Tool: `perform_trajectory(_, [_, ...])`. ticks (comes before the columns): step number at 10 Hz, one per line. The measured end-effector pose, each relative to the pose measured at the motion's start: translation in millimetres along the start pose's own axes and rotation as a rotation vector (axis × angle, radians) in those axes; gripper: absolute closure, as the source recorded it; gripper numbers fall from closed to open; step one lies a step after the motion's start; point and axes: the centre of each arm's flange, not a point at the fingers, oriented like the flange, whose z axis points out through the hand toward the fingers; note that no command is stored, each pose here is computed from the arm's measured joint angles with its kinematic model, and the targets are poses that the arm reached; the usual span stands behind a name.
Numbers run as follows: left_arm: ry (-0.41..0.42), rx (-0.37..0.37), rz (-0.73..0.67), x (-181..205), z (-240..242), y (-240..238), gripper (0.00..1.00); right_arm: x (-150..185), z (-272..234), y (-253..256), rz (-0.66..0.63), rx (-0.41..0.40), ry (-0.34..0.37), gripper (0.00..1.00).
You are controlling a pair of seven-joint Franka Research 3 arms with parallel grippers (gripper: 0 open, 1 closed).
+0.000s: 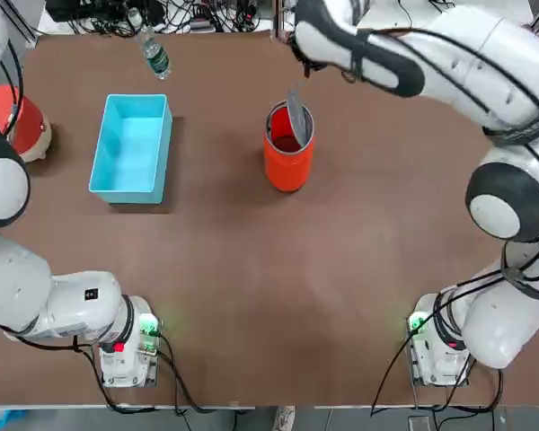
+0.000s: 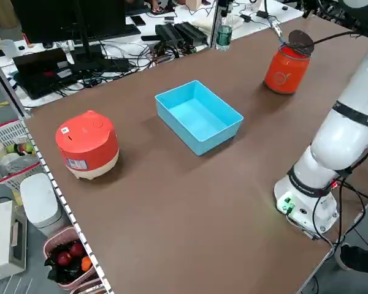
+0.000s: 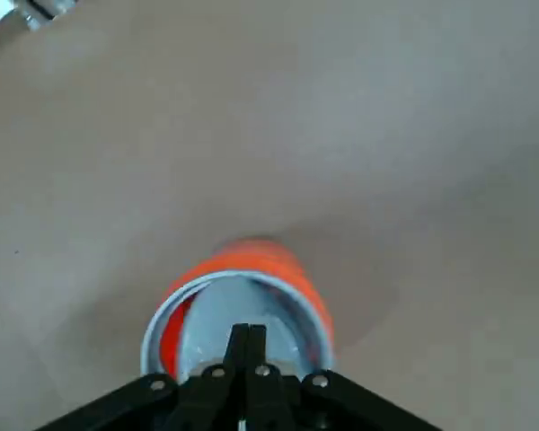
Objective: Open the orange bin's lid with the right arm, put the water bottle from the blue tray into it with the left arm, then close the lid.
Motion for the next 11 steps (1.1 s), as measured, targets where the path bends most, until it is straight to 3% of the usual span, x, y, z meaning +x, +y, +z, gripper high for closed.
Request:
perform_trajectory(5, [-0.087, 0.013, -0.101, -131, 37, 138, 0.63, 119, -41, 95, -0.038, -0.052, -0.038, 0.99])
perform_trajectory(7, [-0.123, 0.012, -0.111, -166, 54, 178, 0.63, 126, -35, 100, -0.042, -0.057, -0.050, 0.99])
perform_trajectory(11, [-0.138, -0.051, -0.128, -187, 76, 219, 0.63, 122, -32, 97, -0.052, -0.059, -0.054, 0.98])
